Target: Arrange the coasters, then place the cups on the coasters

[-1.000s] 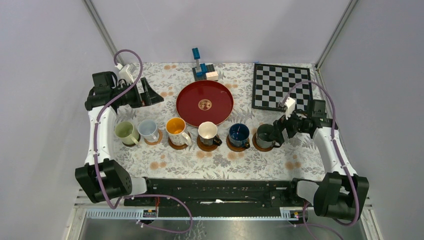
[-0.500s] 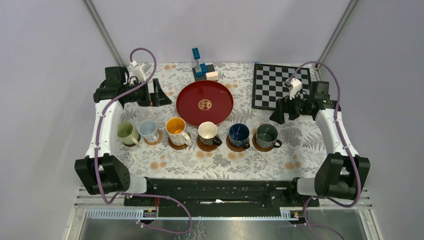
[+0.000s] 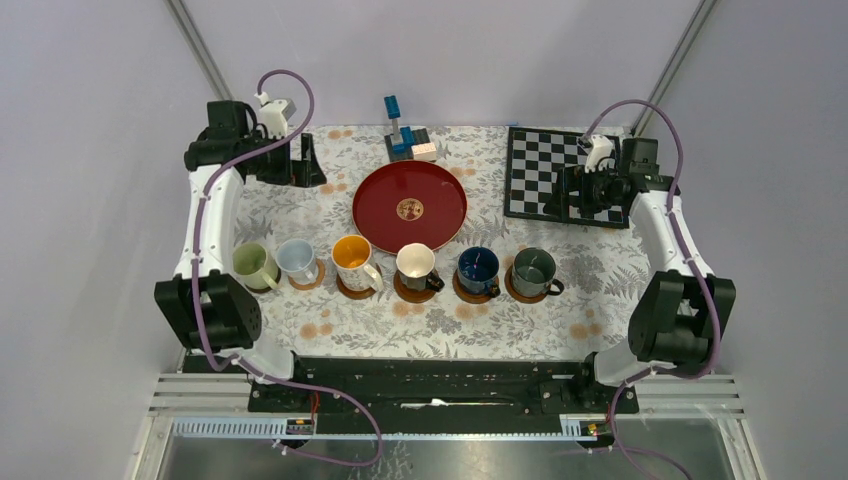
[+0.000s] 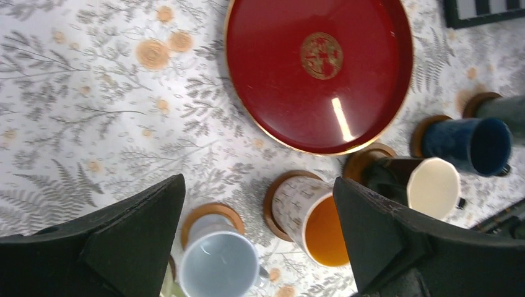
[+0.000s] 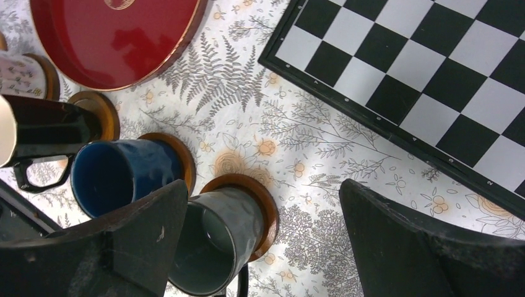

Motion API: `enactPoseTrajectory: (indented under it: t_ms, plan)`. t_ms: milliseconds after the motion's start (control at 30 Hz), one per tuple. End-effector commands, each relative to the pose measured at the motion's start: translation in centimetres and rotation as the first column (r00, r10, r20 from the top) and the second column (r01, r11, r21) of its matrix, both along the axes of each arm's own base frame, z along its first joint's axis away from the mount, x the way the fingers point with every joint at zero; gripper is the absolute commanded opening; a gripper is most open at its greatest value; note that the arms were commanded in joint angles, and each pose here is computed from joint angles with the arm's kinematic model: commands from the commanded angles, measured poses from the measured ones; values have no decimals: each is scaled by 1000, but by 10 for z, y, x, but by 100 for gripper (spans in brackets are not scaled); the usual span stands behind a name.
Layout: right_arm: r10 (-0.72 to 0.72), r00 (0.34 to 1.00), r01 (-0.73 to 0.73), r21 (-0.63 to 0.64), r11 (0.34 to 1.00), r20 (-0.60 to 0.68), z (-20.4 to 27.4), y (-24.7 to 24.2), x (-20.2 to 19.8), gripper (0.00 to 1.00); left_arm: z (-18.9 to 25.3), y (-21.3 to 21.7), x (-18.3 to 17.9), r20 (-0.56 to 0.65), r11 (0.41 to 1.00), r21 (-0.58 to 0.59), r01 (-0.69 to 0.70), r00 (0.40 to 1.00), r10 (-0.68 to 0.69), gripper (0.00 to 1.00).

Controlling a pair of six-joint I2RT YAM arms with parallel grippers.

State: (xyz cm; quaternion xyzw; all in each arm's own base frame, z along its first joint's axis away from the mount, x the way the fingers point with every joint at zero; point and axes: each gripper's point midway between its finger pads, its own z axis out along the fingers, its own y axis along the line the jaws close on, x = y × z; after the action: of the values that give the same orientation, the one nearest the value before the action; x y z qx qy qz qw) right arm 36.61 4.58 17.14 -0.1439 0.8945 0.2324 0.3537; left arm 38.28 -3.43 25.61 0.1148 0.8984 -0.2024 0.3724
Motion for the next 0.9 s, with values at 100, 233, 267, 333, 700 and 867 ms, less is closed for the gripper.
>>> enactPoseTrajectory:
  t_ms: [100, 233, 267, 333, 700, 867]
  plan:
    - [-85, 996, 86, -35, 996, 9, 2, -18, 29, 99, 5, 38, 34, 72, 991, 96, -95, 994, 88, 99]
    - [-82, 997, 81, -39, 996, -5, -5, -19, 33, 100, -9, 38, 40, 48, 993, 93, -77, 996, 73, 99]
    - [-79, 997, 79, -39, 996, -11, -7, -19, 34, 100, -14, 38, 41, 43, 992, 105, -71, 997, 67, 99]
    - [-76, 997, 76, -41, 996, -18, -12, -20, 34, 100, -21, 39, 47, 42, 985, 152, -83, 996, 78, 99]
    - [-94, 995, 94, -41, 995, -19, -22, -21, 38, 100, -51, 12, 67, 31, 990, 113, -81, 996, 78, 99]
    - [-97, 995, 97, -27, 995, -13, -17, -20, 42, 100, -46, 9, 72, 47, 992, 86, -92, 995, 88, 99]
